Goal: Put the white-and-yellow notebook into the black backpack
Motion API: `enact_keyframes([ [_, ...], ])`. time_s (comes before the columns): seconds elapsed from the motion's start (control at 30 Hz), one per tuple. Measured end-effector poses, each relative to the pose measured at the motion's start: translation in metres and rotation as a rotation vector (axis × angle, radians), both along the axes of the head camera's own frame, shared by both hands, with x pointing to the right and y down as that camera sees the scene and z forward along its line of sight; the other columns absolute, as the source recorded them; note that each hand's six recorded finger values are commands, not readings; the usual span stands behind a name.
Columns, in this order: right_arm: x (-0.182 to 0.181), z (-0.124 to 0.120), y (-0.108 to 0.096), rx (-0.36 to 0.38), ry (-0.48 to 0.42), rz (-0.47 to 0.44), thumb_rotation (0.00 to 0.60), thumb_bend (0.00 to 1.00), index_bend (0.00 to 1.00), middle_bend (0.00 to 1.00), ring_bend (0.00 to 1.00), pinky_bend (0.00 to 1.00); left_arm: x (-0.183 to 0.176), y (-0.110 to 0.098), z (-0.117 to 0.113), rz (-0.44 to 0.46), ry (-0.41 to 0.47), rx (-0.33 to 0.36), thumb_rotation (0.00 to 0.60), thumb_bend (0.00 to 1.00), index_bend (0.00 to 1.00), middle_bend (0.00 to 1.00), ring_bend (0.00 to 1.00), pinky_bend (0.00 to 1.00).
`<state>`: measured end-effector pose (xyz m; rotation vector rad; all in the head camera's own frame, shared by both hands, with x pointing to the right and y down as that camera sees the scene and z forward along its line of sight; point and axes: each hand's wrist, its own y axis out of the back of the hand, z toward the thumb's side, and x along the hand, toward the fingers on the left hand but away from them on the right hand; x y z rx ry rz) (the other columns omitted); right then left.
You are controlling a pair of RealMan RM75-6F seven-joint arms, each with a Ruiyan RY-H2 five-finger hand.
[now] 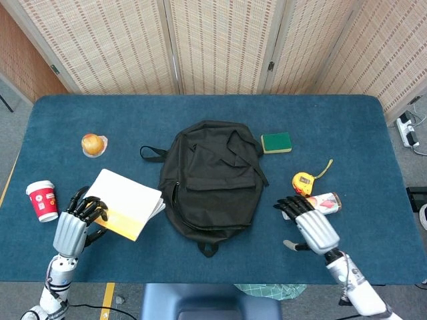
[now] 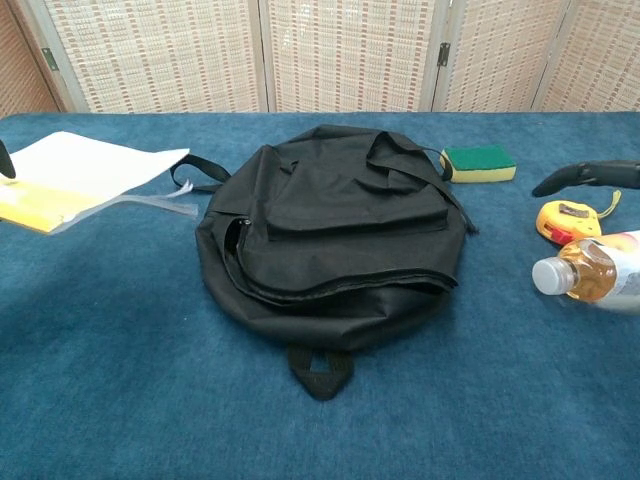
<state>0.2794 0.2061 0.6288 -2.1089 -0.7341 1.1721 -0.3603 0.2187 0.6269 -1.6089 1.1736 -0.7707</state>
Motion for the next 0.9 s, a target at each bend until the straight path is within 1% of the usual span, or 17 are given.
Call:
enact_keyframes([
  [0.17, -0.049, 0.022, -0.008, -0.064, -0.063, -0.044, 0.6, 0.25, 0.24, 0.2, 0.13, 0.1, 0.002, 0.0, -0.009, 0.008, 0.004, 0.015, 0.6, 0.47, 0.73, 0.54, 0.4, 0.2],
  [0.3, -0.073, 0.035, -0.018, -0.091, -0.086, -0.054, 0.6, 0.26, 0.25, 0.2, 0.14, 0.1, 0.001, 0.0, -0.011, 0.011, -0.004, 0.014, 0.6, 0.47, 0.73, 0.54, 0.4, 0.2],
  [0.57, -0.098, 0.055, -0.034, -0.122, -0.084, -0.063, 0.6, 0.29, 0.28, 0.22, 0.14, 0.1, 0.0, -0.001, -0.009, 0.004, -0.008, 0.002, 0.6, 0.47, 0.73, 0.54, 0.4, 0.2],
  [0.83, -0.11, 0.064, -0.049, -0.152, -0.081, -0.048, 0.6, 0.38, 0.3, 0.23, 0.15, 0.1, 0.001, -0.002, -0.01, 0.01, -0.001, 0.004, 0.6, 0.47, 0.73, 0.54, 0.4, 0.2],
  [0.9, -0.113, 0.066, -0.052, -0.156, -0.075, -0.052, 0.6, 0.42, 0.32, 0.24, 0.16, 0.1, 0.002, -0.002, -0.01, 0.011, 0.003, 0.004, 0.6, 0.47, 0.73, 0.54, 0.4, 0.2],
])
